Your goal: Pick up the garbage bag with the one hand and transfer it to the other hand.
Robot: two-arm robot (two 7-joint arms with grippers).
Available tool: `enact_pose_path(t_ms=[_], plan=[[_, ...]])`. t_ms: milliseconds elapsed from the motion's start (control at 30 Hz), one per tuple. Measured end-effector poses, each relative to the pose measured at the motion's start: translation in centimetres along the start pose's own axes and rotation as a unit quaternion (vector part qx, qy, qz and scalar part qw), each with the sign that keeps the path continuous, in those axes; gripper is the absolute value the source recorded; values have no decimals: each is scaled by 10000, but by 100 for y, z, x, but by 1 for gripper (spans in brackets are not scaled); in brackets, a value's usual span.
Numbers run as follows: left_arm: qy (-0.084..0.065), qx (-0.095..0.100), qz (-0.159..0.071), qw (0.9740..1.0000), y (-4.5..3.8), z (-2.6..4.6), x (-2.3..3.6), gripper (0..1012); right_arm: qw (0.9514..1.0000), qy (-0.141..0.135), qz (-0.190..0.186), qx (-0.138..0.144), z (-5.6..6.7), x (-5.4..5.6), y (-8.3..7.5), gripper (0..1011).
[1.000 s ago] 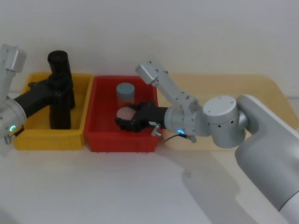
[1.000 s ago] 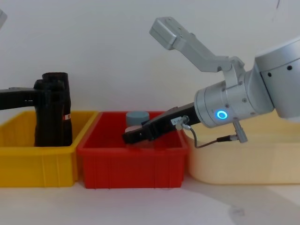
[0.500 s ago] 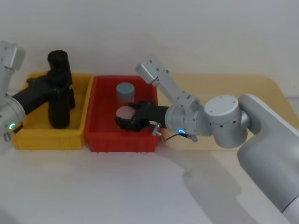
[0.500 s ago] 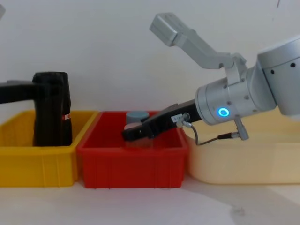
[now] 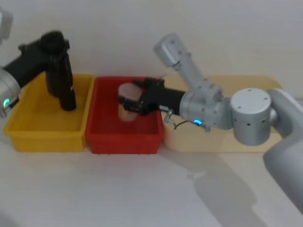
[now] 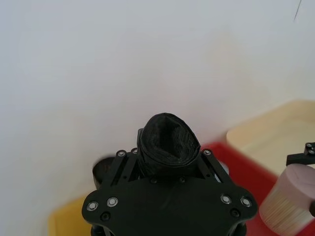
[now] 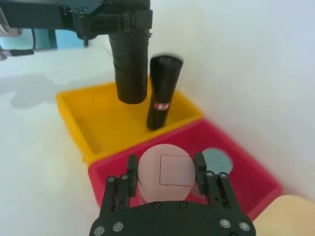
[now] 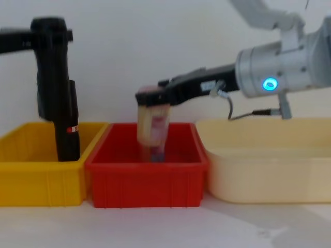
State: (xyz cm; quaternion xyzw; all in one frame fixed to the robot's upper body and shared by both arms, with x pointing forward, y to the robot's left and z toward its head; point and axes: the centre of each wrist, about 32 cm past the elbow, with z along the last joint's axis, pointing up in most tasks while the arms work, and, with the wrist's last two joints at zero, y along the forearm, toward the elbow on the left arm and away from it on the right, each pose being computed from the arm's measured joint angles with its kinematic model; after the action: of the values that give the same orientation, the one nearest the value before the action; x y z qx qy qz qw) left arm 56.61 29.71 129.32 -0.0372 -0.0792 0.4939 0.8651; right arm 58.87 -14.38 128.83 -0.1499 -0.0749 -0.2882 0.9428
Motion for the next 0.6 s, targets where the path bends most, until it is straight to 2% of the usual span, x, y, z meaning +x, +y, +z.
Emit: enact_pose_path(t_ms=[33, 133, 233, 333, 467, 567, 600], plan=[[-15, -96, -23, 9999, -18, 76, -13, 339, 9999, -36, -50, 122, 36, 5, -67, 664], [-7, -203, -64, 9998, -48, 162, -32, 336, 9992, -95, -177, 337, 99, 13, -186, 663], [44, -348, -176, 9992, -119, 290, -67, 336, 9978, -149, -351, 540, 156, 24, -330, 663], [83, -392, -275, 9988, -171, 346, -93, 336, 9960, -180, -542, 680, 189, 35, -454, 663], [181, -443, -522, 9975, -309, 428, -163, 336, 9934, -196, -794, 806, 211, 46, -605, 664], [243, -447, -668, 9965, -393, 456, -203, 339, 9909, -191, -1005, 874, 212, 59, -722, 663], [284, -440, -759, 9957, -446, 465, -229, 336, 9903, -188, -1051, 884, 209, 60, -746, 663]])
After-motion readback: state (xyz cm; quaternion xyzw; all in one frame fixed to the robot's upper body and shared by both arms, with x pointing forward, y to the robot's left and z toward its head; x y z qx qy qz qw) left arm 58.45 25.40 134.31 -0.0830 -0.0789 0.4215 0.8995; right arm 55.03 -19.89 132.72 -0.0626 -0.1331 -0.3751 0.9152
